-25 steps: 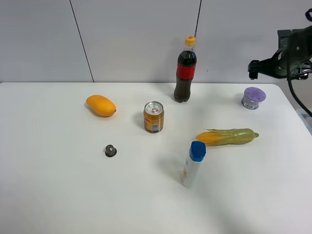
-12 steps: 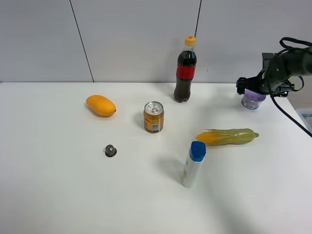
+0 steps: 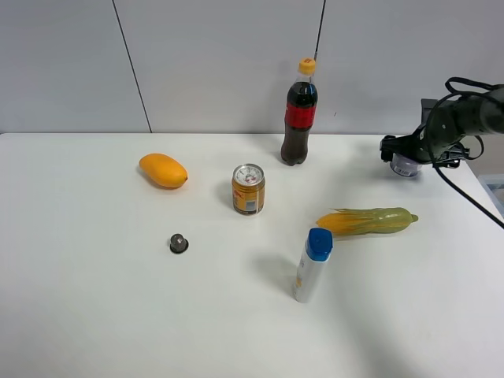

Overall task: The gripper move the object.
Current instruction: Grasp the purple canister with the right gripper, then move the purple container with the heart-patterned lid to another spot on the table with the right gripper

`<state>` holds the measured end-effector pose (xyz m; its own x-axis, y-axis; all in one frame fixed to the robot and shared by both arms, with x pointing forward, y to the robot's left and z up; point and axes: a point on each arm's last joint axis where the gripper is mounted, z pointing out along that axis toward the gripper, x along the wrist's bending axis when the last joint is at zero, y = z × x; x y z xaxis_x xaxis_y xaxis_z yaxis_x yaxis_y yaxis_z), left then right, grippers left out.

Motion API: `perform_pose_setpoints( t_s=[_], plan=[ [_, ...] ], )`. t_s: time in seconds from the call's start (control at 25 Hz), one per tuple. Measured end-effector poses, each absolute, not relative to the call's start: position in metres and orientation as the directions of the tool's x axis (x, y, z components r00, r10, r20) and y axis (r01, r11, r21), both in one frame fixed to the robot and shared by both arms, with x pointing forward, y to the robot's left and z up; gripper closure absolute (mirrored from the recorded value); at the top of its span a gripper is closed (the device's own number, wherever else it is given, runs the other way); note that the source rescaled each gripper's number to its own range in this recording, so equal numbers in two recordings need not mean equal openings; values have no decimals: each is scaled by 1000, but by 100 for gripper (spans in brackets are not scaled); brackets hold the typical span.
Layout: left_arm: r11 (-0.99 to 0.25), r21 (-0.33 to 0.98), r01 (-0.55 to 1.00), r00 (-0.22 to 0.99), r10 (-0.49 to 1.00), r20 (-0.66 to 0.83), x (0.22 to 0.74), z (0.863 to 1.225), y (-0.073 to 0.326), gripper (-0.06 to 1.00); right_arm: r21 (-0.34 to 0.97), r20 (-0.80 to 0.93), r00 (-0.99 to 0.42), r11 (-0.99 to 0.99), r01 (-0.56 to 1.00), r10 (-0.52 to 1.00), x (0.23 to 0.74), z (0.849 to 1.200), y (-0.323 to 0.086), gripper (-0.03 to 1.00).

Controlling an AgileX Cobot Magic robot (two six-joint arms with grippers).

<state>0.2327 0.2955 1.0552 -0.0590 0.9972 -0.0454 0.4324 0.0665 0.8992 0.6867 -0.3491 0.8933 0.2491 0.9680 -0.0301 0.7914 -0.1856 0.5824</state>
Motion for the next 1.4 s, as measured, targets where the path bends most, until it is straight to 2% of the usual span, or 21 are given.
perform_pose_setpoints(
  t_s=[0.24, 0.52, 0.56, 0.6, 0.64, 0.72, 1.16, 1.28, 1.4],
  plan=[
    [67, 899, 432, -59, 997, -45, 233, 1055, 296, -6, 614, -14, 279, -212, 761, 960, 687, 894, -369, -3],
    [67, 899, 432, -59, 997, -45, 233, 1055, 296, -6, 657, 12, 262, -205, 725, 965, 692, 895, -369, -2],
    [67, 899, 432, -59, 997, -45, 233, 1055, 296, -6, 661, 15, 260, -204, 722, 966, 692, 896, -369, 5],
    [67, 899, 432, -59, 997, -45, 233, 1055, 296, -6, 664, 17, 258, -203, 719, 966, 693, 896, -369, 18],
    [67, 899, 432, -59, 997, -45, 233, 1055, 296, -6, 670, 20, 255, -202, 715, 967, 693, 896, -368, 39],
    [67, 899, 432, -59, 997, -45, 233, 1055, 296, -6, 674, 22, 254, -202, 711, 967, 694, 897, -368, 95],
    [67, 899, 432, -59, 997, -45, 233, 1055, 296, -6, 638, 33, 301, -252, 727, 953, 690, 900, -369, 97],
    [67, 899, 432, -59, 997, -45, 233, 1055, 296, -6, 612, 14, 319, -261, 747, 948, 685, 909, -370, 97],
    [67, 899, 432, -59, 997, -45, 233, 1055, 296, -6, 618, -15, 302, -229, 752, 953, 680, 932, -368, 97]
  ],
)
